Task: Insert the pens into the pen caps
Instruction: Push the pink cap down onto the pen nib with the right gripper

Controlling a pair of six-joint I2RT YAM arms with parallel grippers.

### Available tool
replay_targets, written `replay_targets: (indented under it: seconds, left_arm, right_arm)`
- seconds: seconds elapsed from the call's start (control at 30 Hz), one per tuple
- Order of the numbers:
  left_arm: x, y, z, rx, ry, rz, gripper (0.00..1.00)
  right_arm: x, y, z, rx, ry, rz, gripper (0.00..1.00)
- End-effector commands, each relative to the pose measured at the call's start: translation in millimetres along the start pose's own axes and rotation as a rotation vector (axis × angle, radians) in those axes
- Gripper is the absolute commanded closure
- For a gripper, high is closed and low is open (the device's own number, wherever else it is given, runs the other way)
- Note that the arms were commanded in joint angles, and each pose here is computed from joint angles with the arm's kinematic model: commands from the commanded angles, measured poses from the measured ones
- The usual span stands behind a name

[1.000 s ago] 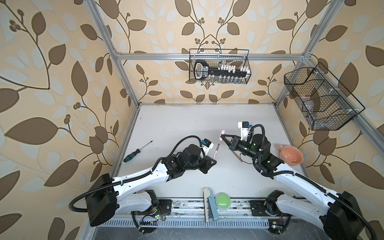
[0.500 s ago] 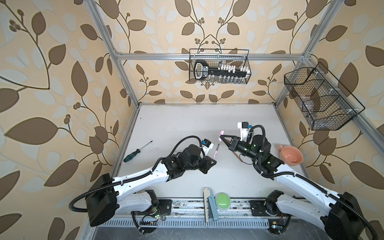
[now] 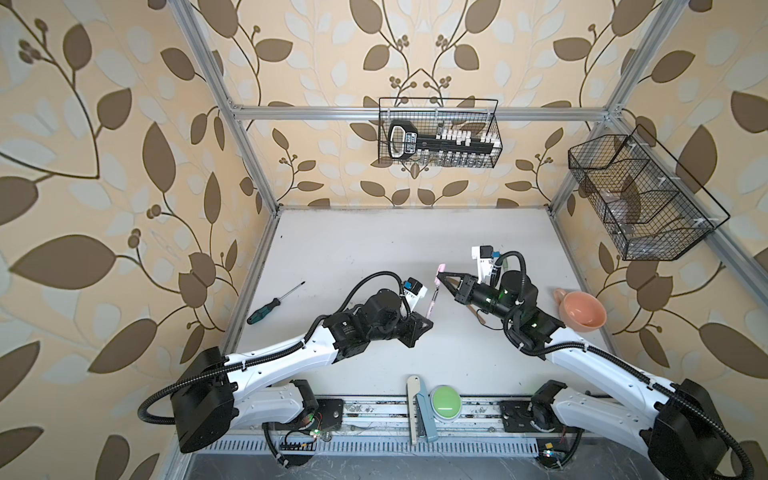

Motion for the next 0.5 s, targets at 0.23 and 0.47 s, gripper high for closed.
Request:
replay_targets:
  seconds: [0.23,0.47]
  left_arm:
    - [-8.3,8.0,4.7,-0.053,-0.049,-0.034,0.97]
    - [-9.0,11.6,5.7,-0.064,-0.055,-0.028,0.97]
  right_arm:
    - [2.7,8.6,-6.8,0.011,0.002,0.013,0.98]
    - [0.9,11.8,-12.3,0.021,-0.004,0.006,0.98]
Point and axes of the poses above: each gripper's point midway between its finger pads, its own y axis back along the fingers, its own x axis along the line the jaws close on, z = x × y, the point moved 9 cm from there along y, back along the fingers, and after that the axes turned 15 degrees about y, right-handed, at the moved point
